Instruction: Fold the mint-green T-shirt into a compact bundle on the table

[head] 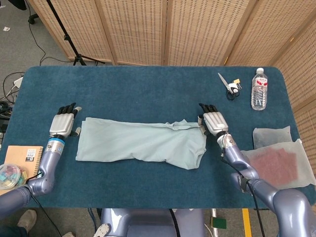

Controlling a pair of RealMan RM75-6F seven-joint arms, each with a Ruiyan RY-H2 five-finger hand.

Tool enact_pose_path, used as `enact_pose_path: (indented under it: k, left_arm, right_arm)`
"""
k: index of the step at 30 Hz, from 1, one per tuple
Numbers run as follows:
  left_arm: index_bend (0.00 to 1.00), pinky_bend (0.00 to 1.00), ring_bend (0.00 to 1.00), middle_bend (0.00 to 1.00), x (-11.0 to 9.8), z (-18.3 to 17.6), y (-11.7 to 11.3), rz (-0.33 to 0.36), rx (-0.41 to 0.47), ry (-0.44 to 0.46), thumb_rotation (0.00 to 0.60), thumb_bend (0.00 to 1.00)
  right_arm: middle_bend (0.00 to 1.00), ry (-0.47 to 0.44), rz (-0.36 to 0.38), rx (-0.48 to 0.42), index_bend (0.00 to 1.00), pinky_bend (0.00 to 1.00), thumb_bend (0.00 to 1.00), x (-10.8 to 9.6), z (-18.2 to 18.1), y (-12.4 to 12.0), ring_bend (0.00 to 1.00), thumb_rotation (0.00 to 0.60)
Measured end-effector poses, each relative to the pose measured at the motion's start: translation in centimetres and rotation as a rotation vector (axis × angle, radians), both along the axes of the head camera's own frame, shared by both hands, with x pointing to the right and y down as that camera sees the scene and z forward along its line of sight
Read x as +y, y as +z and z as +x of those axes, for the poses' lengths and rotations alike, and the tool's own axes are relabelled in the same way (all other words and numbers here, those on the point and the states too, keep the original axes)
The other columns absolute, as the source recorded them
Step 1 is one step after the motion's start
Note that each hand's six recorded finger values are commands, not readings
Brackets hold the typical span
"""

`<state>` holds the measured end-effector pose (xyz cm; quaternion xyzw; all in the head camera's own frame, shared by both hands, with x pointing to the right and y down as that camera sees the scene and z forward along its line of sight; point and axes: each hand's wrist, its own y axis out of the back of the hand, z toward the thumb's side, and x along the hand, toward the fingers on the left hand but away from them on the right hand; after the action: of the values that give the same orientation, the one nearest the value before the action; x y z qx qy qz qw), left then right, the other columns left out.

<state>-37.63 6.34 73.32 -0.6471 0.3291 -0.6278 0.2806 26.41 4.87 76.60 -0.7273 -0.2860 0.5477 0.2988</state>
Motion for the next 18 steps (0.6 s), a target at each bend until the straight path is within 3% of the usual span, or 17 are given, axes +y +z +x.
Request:
enact_pose_path:
  k: [1,4,18]
  left_arm:
    - [0.00,0.00,0.00,0.00,0.0,0.1,-0.3,0.005,0.007,0.000,0.600,0.38]
    - [0.00,0.00,0.00,0.00,0.0,0.2,-1.0,0.016,0.024,0.000,0.600,0.38]
    - [0.00,0.00,0.00,0.00,0.4,-0.3,-2.8,0.024,0.022,0.016,0.600,0.38]
  right_arm:
    - [0.00,-0.001,-0.001,0.009,0.00,0.00,0.20,0.0,0.2,0.0,0.00,0.600]
    - [0.00,0.002,0.023,0.035,0.00,0.00,0.02,-0.2,0.6,-0.3,0.00,0.600]
    - [0.00,0.102,0.198,0.024,0.00,0.00,0.00,-0.6,2.5,-5.5,0.00,0.600]
